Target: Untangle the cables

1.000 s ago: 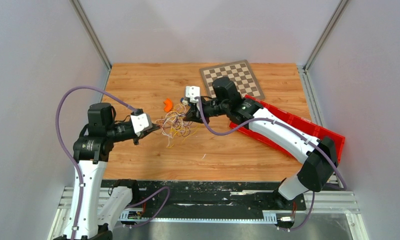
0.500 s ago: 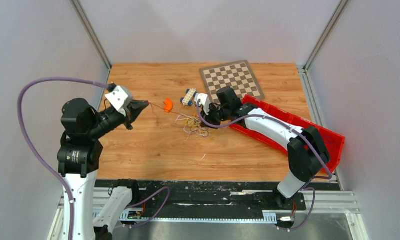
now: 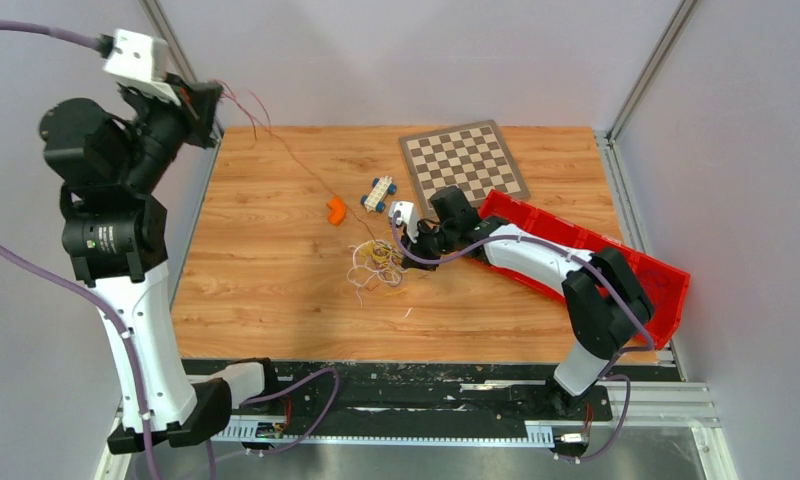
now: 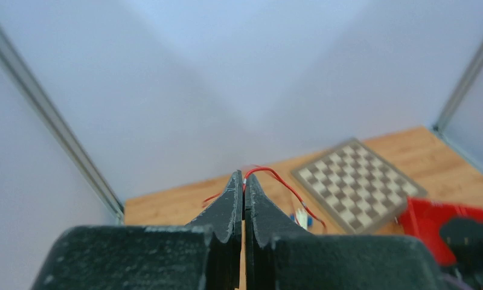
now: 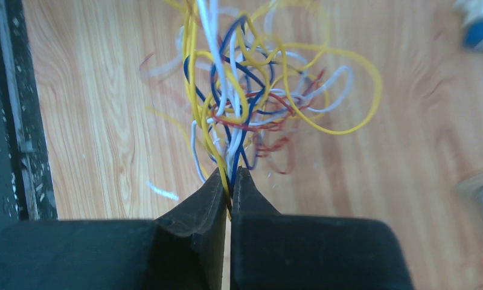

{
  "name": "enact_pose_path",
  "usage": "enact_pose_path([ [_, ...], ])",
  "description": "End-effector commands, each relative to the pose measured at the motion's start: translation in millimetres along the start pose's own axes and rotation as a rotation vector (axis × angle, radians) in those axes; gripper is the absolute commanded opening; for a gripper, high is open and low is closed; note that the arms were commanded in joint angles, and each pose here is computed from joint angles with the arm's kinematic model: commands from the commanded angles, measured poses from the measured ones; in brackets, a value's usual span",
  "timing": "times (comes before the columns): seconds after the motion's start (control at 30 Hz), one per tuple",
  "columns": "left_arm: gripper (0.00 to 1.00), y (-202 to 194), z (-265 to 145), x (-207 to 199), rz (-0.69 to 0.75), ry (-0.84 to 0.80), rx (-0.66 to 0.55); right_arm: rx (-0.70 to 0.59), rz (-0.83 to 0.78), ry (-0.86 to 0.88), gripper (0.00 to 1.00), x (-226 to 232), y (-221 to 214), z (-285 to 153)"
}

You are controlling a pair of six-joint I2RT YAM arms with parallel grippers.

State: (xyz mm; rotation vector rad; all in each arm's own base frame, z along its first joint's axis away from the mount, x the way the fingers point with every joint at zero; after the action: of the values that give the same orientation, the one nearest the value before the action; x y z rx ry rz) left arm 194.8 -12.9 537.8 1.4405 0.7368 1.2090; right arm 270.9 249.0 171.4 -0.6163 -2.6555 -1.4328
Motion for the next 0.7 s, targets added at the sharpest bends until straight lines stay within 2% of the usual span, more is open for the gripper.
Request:
enact_pose_path([
  [0.0, 0.00, 63.6, -19.0, 15.2, -0.006, 0.139, -0.239, 0.158, 0.108, -0.010, 0.02, -2.9, -43.3, 5.2],
  [0.17, 0.00, 68.5, -10.5, 26.3, -0.012, 0.167, -0.255, 0.188, 0.120, -0.016, 0.05, -2.1, -54.2, 4.3],
  [0.27, 0.00, 62.8, -5.6, 25.4, -0.022, 0.134, -0.241, 0.175, 0.128, 0.005, 0.12, 2.2, -50.2, 1.0],
  [0.3, 0.00, 62.8, -6.3, 24.1, -0.021, 0.123, -0.248, 0.161, 0.128, 0.019, 0.19, 3.9, -45.5, -0.7],
  [0.4, 0.00, 50.0, -0.8, 11.8, -0.047, -0.032, -0.239, 0.097, 0.132, 0.063, 0.50, 12.2, -15.0, -12.1],
  [0.47, 0.00, 42.1, 0.1, 1.5, -0.099, -0.135, -0.239, 0.037, 0.115, 0.086, 0.64, 19.2, 14.0, -25.2],
  [0.67, 0.00, -4.5, 10.5, -28.9, -0.236, -0.498, -0.160, -0.136, 0.013, 0.096, 0.87, 50.1, 94.9, -86.4],
])
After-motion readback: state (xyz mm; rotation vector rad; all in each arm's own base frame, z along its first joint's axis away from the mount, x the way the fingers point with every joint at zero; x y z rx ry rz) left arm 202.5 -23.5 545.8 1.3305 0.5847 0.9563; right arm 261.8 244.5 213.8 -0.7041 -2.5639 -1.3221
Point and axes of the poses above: each gripper's point midway between its finger pads, its own z axis out along the fingers, its own x axis along the line the jaws close on, y = z × x, the point moved 10 cm from there along -z, back along the fingers, and after that the axes turned 13 degrees about z, right-handed, at the moved point
